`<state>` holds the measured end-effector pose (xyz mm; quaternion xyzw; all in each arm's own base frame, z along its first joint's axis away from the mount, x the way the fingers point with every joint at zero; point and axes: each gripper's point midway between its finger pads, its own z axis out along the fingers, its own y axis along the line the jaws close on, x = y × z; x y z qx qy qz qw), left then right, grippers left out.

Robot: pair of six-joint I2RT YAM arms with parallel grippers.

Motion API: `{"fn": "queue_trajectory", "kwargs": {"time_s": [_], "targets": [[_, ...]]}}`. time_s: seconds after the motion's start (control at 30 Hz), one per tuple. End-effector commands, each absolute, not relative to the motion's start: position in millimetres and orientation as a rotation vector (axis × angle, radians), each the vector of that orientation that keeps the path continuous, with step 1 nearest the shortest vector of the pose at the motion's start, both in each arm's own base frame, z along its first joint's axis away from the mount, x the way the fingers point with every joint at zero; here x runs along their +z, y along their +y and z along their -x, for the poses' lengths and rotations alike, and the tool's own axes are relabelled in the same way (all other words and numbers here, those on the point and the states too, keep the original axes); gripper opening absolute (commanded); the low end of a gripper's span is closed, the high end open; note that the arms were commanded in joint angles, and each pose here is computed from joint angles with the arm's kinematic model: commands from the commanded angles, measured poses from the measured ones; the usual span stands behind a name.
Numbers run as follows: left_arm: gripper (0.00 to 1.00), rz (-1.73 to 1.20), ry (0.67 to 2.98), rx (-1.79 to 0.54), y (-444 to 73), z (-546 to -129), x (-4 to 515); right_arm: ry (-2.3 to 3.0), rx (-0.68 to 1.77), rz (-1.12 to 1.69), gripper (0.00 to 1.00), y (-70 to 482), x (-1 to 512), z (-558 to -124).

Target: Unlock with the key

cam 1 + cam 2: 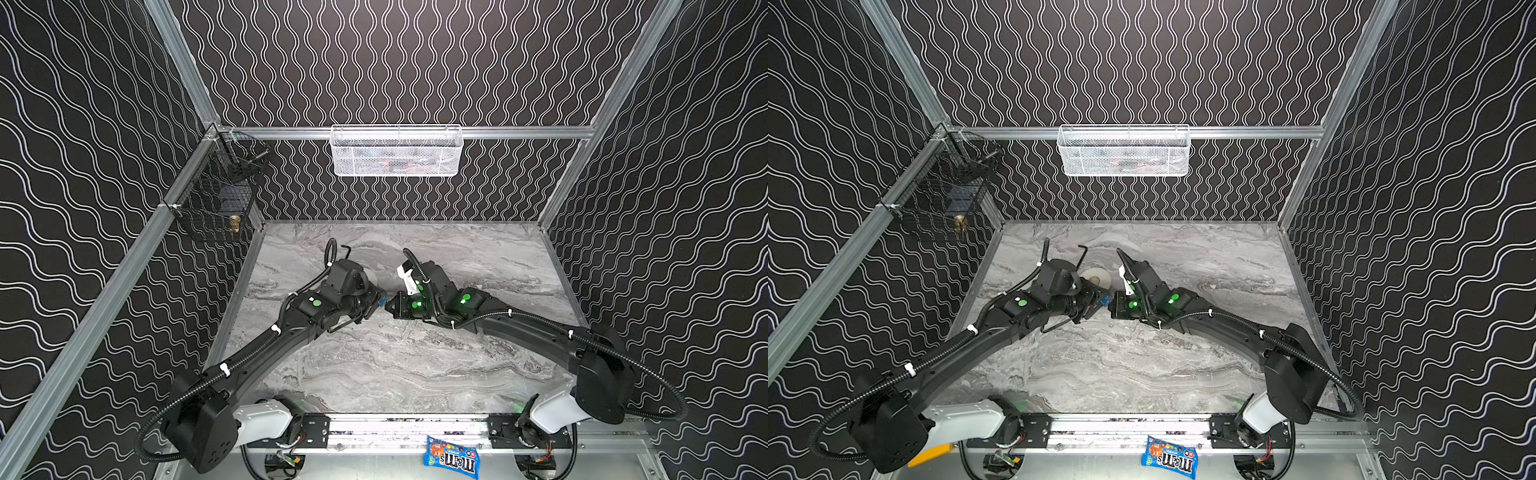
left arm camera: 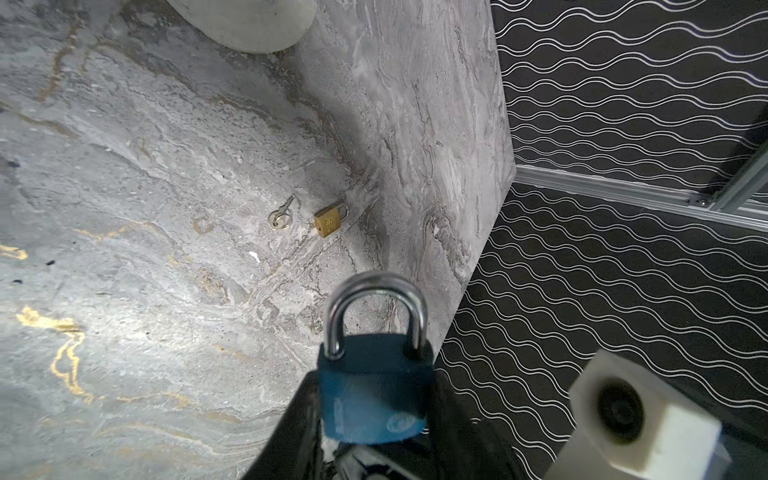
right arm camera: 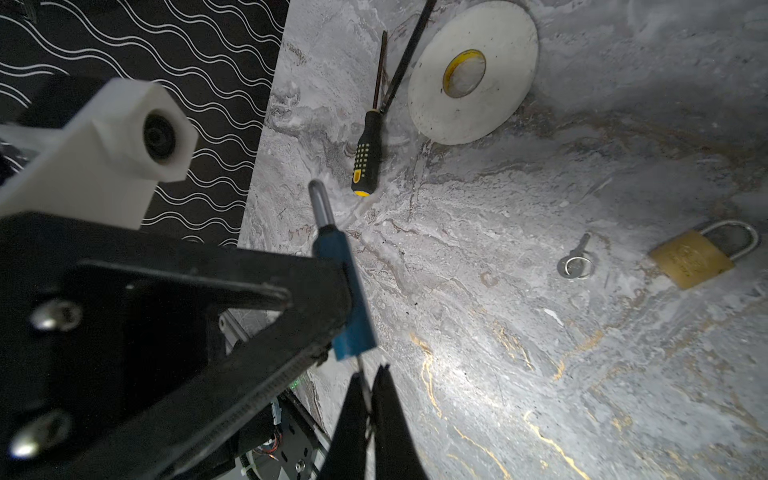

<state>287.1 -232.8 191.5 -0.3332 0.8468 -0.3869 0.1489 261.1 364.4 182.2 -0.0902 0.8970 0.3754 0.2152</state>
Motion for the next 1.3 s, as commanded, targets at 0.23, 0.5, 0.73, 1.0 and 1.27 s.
{"fn": "queue_trajectory", "kwargs": {"time_s": [0.23, 0.5, 0.73, 1.0, 1.27], "targets": [[0.03, 0.972, 2.364, -1.063, -222.8, -296.4, 195.7, 2.390, 1.080, 0.364, 0.21, 357.4, 191.0, -249.7], [0.03, 0.983, 2.363, -1.063, -222.5, -297.7, 191.6, 2.337, 1.228, 0.356, 0.28, 351.4, 198.7, -243.5], [0.03, 0.974, 2.361, -1.060, -221.9, -297.4, 194.7, 2.342, 1.272, 0.225, 0.26, 352.8, 199.4, -263.2], [0.03, 0.969, 2.365, -1.068, -223.7, -297.8, 194.2, 2.339, 1.299, 0.253, 0.20, 360.8, 199.5, -265.2], [0.03, 0.949, 2.366, -1.095, -229.0, -300.0, 198.2, 2.352, 1.292, 0.251, 0.14, 362.6, 193.1, -266.3]]}}
